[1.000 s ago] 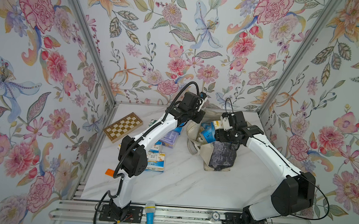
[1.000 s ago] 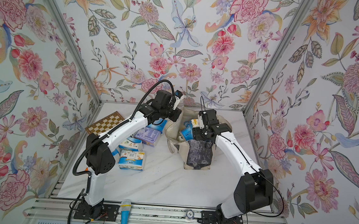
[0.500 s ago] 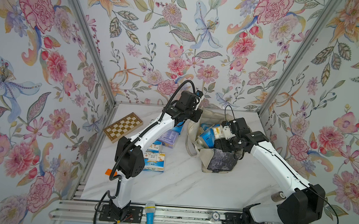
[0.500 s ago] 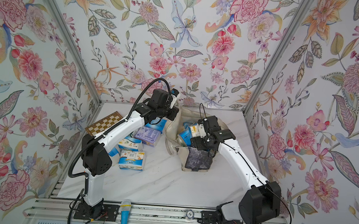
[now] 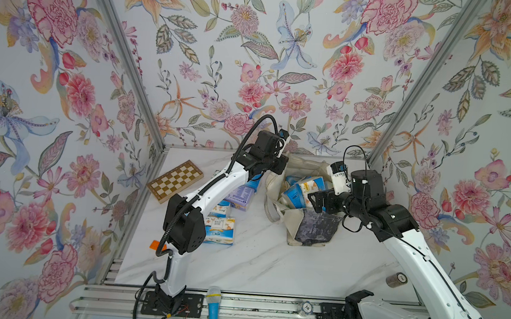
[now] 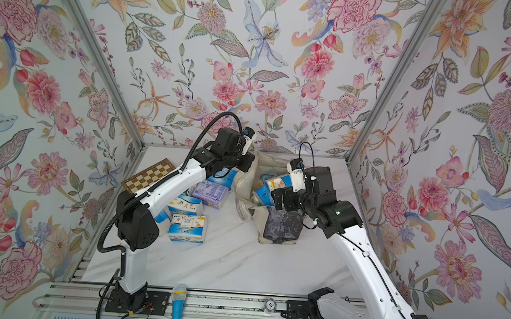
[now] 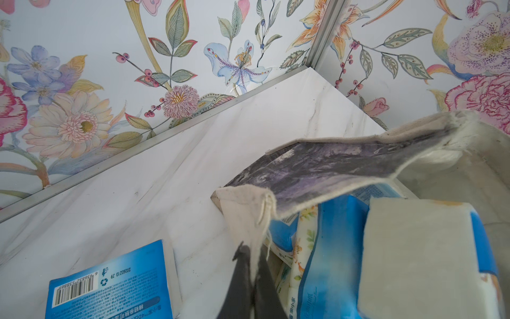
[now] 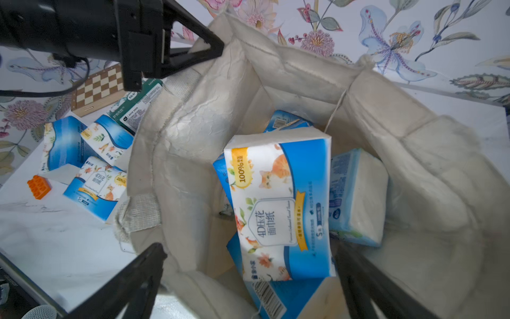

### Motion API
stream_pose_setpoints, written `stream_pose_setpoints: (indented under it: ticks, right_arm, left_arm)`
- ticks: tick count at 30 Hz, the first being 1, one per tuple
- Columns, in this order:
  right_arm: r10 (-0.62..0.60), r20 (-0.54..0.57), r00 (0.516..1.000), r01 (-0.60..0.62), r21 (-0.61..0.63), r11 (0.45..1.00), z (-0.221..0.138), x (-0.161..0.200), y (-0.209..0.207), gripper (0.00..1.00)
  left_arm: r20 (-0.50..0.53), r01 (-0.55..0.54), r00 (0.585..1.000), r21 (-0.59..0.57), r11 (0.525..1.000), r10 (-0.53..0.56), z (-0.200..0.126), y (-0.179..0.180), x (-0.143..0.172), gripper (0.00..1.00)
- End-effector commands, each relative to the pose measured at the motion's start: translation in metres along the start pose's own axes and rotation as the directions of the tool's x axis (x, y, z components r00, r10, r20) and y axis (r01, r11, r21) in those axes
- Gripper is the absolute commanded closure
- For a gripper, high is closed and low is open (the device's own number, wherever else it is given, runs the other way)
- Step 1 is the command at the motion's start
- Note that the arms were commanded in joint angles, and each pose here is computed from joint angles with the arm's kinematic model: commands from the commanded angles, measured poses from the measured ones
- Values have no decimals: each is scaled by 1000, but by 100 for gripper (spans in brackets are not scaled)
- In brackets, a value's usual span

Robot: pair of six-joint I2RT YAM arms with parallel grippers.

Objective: Put tissues into the canvas bag
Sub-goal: Place the pack of facial tissues in the canvas bag.

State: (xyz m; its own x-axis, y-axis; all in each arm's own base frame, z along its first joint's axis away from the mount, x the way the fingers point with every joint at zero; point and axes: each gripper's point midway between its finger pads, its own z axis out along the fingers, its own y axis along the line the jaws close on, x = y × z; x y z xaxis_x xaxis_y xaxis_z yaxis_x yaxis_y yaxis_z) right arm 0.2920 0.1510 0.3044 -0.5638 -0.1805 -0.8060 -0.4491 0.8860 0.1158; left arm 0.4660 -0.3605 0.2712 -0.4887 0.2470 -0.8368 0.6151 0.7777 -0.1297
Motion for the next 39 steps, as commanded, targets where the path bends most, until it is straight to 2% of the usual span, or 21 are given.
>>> stream_pose_setpoints:
  ticks: [1, 4, 9, 16, 20, 25, 30, 33, 37, 39]
  right_arm:
    - [-16, 1, 1000, 16, -101, 995, -5, 7, 22, 13]
    - [-38, -34, 999, 33, -144, 989, -9, 25, 35, 26]
    - [-98, -59, 993, 88, -149, 985, -5, 41, 46, 25]
    - [-211, -46, 976, 208, -61, 976, 12, 26, 45, 19]
    - [-260, -80, 962, 258, -35, 965, 26, 27, 44, 18]
    - [-300, -148, 943, 293, -65, 954, 37, 43, 53, 27]
    - [-305, -257, 917, 285, -115, 952, 24, 74, 57, 32]
    - [-282, -308, 909, 265, -97, 959, 13, 88, 51, 53]
    - [-230, -336, 913, 233, -30, 972, 0, 94, 39, 96]
    - [-201, -355, 913, 219, 13, 976, -5, 97, 30, 100]
  left_arm:
    - [109, 2, 994, 3, 1000, -2, -25, 2, -34, 100]
    - [104, 2, 995, -5, 1000, -2, -25, 6, -33, 100]
    - [95, 8, 995, -6, 1000, -8, -21, 10, -29, 100]
    - [90, 17, 996, 10, 1000, -18, -17, 10, -27, 100]
    - [82, 20, 996, 12, 1000, -21, -15, 11, -24, 100]
    - [80, 23, 996, 12, 1000, -24, -16, 14, -23, 100]
    - [75, 32, 997, 7, 999, -33, -17, 20, -21, 100]
    - [71, 40, 997, 2, 999, -40, -17, 26, -19, 100]
    - [68, 52, 996, -7, 999, -52, -17, 33, -17, 100]
    - [69, 57, 996, -7, 998, -56, -18, 35, -17, 100]
